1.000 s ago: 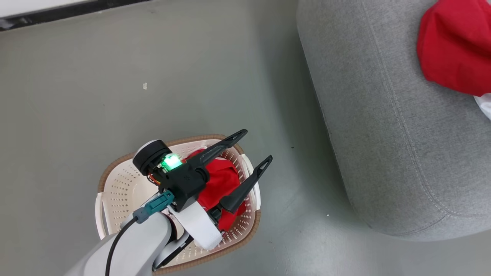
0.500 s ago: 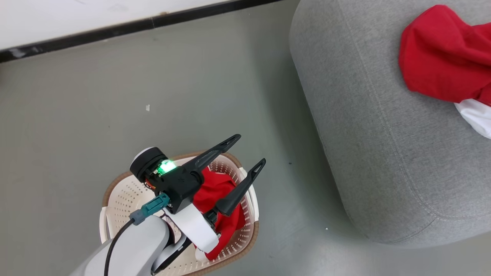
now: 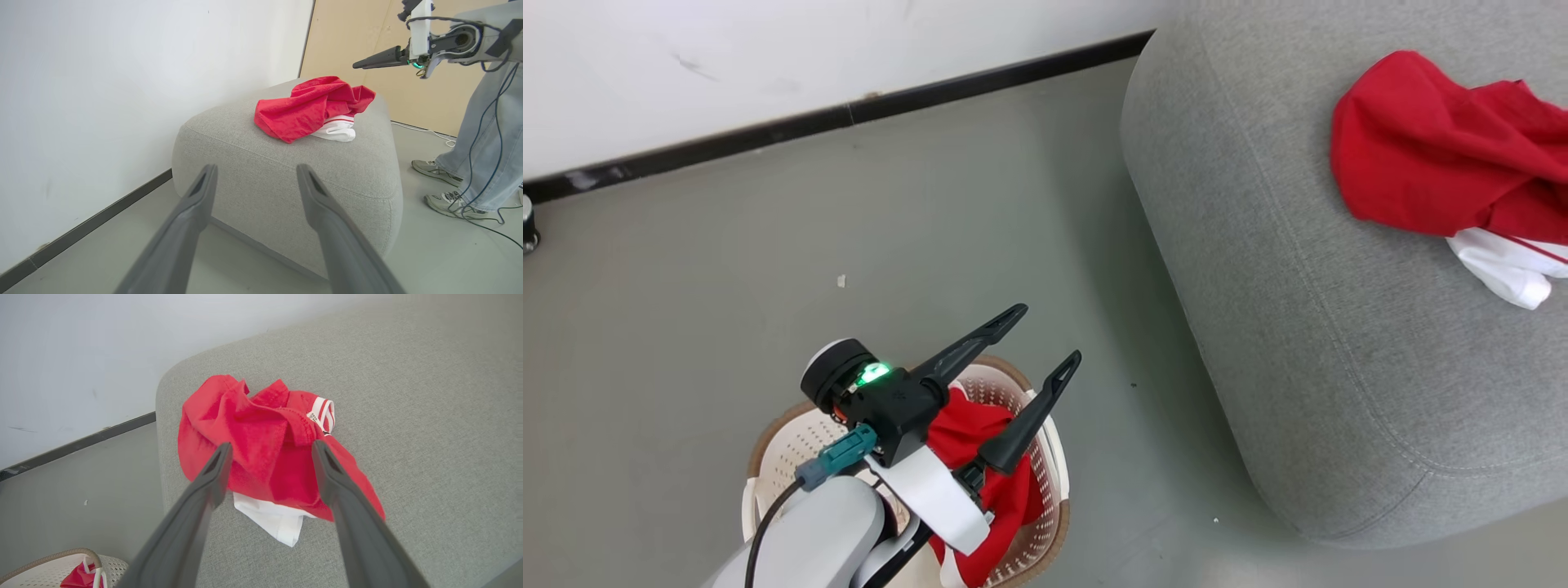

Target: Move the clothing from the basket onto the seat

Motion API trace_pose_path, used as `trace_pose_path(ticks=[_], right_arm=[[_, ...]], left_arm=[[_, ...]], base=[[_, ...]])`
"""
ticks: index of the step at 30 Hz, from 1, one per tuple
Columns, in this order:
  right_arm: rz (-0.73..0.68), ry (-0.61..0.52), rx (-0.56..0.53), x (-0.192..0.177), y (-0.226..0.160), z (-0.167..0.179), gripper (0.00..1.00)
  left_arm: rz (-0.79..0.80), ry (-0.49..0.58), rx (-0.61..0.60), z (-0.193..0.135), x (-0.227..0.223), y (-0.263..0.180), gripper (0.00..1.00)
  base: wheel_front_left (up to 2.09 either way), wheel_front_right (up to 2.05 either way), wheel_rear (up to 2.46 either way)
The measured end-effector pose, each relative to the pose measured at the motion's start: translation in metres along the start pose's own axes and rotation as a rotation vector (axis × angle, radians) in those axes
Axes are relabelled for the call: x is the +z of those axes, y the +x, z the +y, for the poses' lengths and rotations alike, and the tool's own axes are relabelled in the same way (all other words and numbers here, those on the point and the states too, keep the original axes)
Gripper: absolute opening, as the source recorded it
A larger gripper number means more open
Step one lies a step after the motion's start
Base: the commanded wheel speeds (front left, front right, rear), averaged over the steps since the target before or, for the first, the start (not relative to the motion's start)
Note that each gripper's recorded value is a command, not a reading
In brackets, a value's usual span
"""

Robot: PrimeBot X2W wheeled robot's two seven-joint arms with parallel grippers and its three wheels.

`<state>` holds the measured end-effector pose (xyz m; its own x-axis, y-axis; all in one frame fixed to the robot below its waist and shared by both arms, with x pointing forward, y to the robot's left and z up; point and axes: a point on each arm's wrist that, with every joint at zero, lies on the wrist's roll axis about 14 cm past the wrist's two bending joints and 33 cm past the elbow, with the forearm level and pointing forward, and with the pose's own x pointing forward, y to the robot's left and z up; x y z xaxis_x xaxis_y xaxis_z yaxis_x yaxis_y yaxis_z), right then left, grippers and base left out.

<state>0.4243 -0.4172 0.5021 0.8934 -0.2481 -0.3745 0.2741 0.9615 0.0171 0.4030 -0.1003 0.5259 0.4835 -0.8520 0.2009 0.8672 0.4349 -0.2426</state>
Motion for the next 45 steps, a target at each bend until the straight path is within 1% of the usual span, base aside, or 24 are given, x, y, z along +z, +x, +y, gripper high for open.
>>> trace_pose_path(ticks=[6,13,20,25,30,33,38,39,45], right_arm=[[-0.082,-0.075,0.043,0.029,-0.012,0.009,1.00],[-0.241,-0.107,0.160,0.065,-0.024,0.047,1.00],[-0.392,-0.128,0.231,0.096,-0.036,0.069,1.00],[-0.418,-0.125,0.291,0.090,-0.039,0.091,1.00],[-0.505,-0.117,0.336,0.104,-0.044,0.107,1.00],[-0.537,-0.113,0.375,0.103,-0.047,0.122,1.00],[-0.554,-0.105,0.447,0.099,-0.050,0.151,1.00],[-0.554,-0.105,0.447,0.099,-0.050,0.151,1.00],[-0.569,-0.110,0.509,0.093,-0.053,0.177,1.00]], left_arm=[[-0.013,0.012,0.031,0.000,0.009,-0.003,1.00],[-0.037,0.029,0.114,0.010,0.020,-0.012,1.00],[-0.067,0.057,0.214,0.027,0.036,-0.028,1.00],[-0.084,0.082,0.286,0.039,0.047,-0.043,1.00],[-0.098,0.102,0.380,0.053,0.056,-0.063,1.00],[-0.110,0.126,0.421,0.060,0.064,-0.075,1.00],[-0.129,0.137,0.524,0.075,0.074,-0.099,1.00],[-0.129,0.137,0.524,0.075,0.074,-0.099,1.00],[-0.145,0.129,0.646,0.089,0.080,-0.132,1.00]], base=[[0.00,0.00,0.00],[0.00,0.00,0.00],[0.00,0.00,0.00],[0.00,0.00,0.00],[0.00,0.00,0.00],[0.00,0.00,0.00],[0.00,0.00,0.00],[0.00,0.00,0.00],[0.00,0.00,0.00]])
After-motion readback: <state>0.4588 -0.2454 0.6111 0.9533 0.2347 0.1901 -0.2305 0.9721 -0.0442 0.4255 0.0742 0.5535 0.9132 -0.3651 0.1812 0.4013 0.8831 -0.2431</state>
